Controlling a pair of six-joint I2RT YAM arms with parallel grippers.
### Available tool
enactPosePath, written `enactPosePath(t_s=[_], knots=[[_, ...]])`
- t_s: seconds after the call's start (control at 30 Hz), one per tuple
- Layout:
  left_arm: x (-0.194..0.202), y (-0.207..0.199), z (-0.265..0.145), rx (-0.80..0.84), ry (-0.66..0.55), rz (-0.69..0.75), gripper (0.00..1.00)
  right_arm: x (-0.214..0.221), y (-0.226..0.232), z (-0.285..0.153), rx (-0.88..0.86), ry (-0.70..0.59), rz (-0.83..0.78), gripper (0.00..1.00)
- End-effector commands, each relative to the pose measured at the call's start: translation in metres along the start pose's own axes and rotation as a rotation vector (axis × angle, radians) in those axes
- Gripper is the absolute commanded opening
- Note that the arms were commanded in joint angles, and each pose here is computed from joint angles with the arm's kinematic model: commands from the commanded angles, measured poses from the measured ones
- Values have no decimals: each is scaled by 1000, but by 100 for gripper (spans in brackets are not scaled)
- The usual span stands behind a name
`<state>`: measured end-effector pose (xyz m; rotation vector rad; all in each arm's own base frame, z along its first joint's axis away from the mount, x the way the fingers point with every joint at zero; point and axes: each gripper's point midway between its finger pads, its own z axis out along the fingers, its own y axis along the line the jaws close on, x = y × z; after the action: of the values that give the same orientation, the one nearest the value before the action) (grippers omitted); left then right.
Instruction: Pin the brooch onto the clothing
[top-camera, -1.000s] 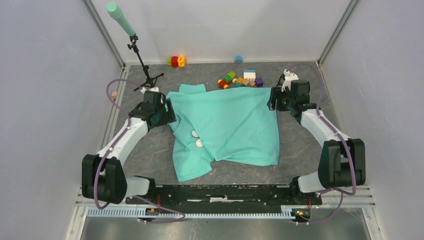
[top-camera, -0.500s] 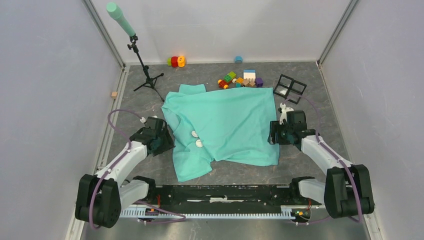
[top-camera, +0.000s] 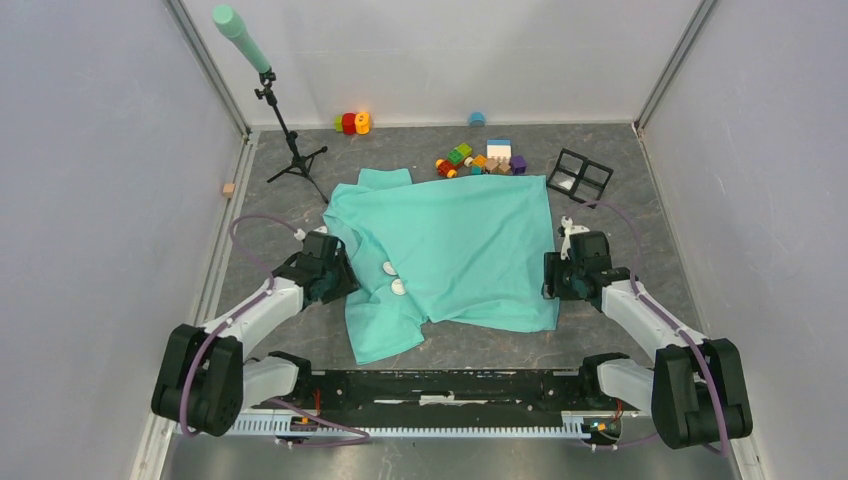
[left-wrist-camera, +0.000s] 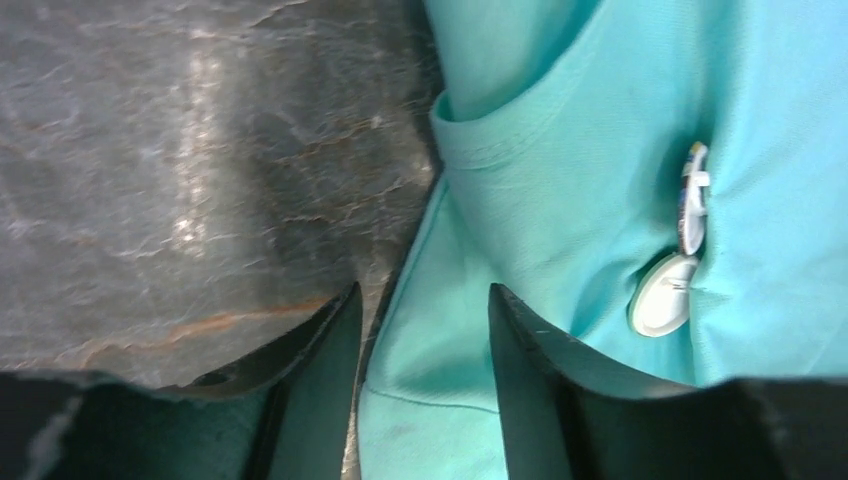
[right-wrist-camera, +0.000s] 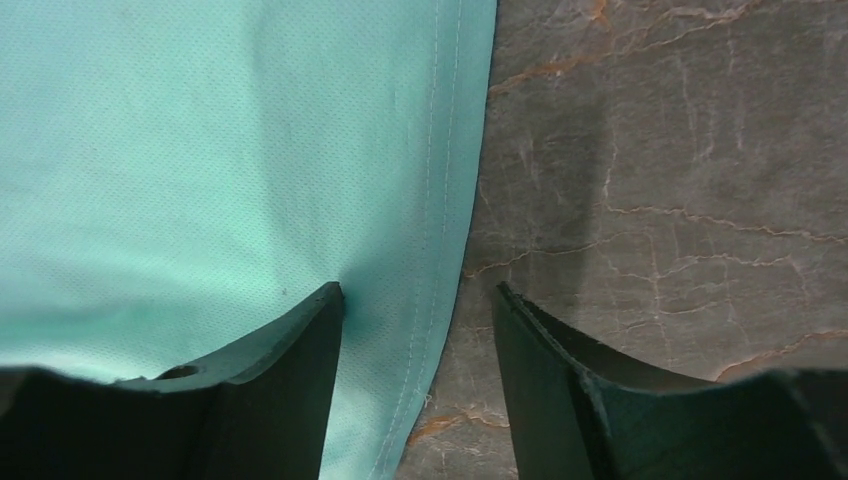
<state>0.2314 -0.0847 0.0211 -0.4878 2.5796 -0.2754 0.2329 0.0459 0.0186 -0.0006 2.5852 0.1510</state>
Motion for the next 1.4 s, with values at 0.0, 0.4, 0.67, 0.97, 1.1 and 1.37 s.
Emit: enactPosePath(t_s=[0.0,0.4,0.67,0.97,1.1,1.37], knots=[[11,-13,12,36,40,-24,51,3,1,0,-4,-16,10,60],[31,5,6,12,22,-141,2,4,-22,6,128,-65,58,9],[30,20,-19,-3,-75,-290,2,-4,-37,5,217,-92,90,0],[37,27,-41,8,-101,-413,2,-10,-48,3,278,-108,116,0],[39,33,-54,9,-121,-464,2,-11,-51,3,291,-110,113,0],[51,24,-67,91,-83,-543,2,-12,-52,2,295,-117,113,1]])
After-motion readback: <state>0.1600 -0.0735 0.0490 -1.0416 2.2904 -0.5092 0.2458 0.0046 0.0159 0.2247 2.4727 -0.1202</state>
